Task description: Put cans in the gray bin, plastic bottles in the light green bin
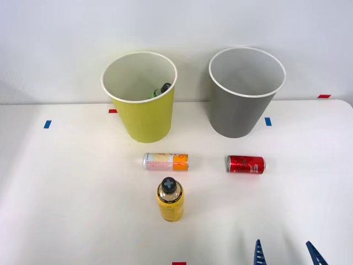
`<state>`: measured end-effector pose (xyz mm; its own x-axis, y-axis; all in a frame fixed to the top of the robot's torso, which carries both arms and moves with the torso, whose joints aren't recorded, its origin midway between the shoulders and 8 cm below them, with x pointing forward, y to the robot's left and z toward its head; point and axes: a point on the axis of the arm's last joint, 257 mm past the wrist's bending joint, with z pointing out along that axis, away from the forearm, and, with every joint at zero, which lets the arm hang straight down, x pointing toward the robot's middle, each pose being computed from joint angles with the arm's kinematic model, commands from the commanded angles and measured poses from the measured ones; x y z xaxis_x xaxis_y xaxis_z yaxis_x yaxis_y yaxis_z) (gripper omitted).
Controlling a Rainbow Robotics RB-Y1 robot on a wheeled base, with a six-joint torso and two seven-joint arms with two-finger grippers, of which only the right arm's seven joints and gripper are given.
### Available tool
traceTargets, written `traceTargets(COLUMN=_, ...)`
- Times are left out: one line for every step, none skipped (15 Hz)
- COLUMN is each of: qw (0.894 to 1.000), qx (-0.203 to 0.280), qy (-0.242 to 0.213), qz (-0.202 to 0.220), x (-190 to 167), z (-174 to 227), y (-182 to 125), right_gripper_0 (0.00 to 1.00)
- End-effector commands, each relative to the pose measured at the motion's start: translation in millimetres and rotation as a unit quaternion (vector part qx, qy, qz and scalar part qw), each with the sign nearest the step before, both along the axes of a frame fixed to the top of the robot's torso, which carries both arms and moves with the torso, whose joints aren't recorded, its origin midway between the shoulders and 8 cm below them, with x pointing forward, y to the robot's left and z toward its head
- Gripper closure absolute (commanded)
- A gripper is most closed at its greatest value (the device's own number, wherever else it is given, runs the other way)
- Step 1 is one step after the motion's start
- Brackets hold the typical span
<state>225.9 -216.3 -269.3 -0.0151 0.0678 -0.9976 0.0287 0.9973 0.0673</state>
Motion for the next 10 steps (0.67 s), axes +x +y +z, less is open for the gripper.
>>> traceTargets(qw=1.000, qx=0.000, qy=0.000, qz=0.000, x=0.0, z=0.0, y=0.0, right_gripper_0=0.00)
traceTargets(qw=1.000, qx=0.000, qy=0.000, qz=0.000, x=0.0, z=0.0, y=0.0, right_gripper_0=0.00)
traceTargets(qw=1.000, qx=0.000, qy=0.000, qz=0.000, x=0.0, z=0.0, y=0.0, right_gripper_0=0.00)
traceTargets(qw=1.000, qx=0.000, qy=0.000, qz=0.000, x=0.0, z=0.0, y=0.0, right_gripper_0=0.00)
traceTargets(qw=1.000, qx=0.000, qy=0.000, qz=0.000, x=0.0, z=0.0, y=0.0, right_gripper_0=0.00)
traceTargets(qw=1.000, qx=0.000, qy=0.000, qz=0.000, x=0.0, z=0.0, y=0.0, right_gripper_0=0.00)
traceTargets(qw=1.000, qx=0.000, qy=0.000, qz=0.000, x=0.0, z=0.0, y=0.0, right_gripper_0=0.00)
traceTargets(qw=1.000, qx=0.000, qy=0.000, qz=0.000, x=0.0, z=0.0, y=0.0, right_gripper_0=0.00)
traceTargets(qw=1.000, qx=0.000, qy=0.000, qz=0.000, x=0.0, z=0.0, y=0.0, right_gripper_0=0.00)
traceTargets(qw=1.000, qx=0.000, qy=0.000, qz=0.000, x=0.0, z=0.0, y=0.0, right_gripper_0=0.00)
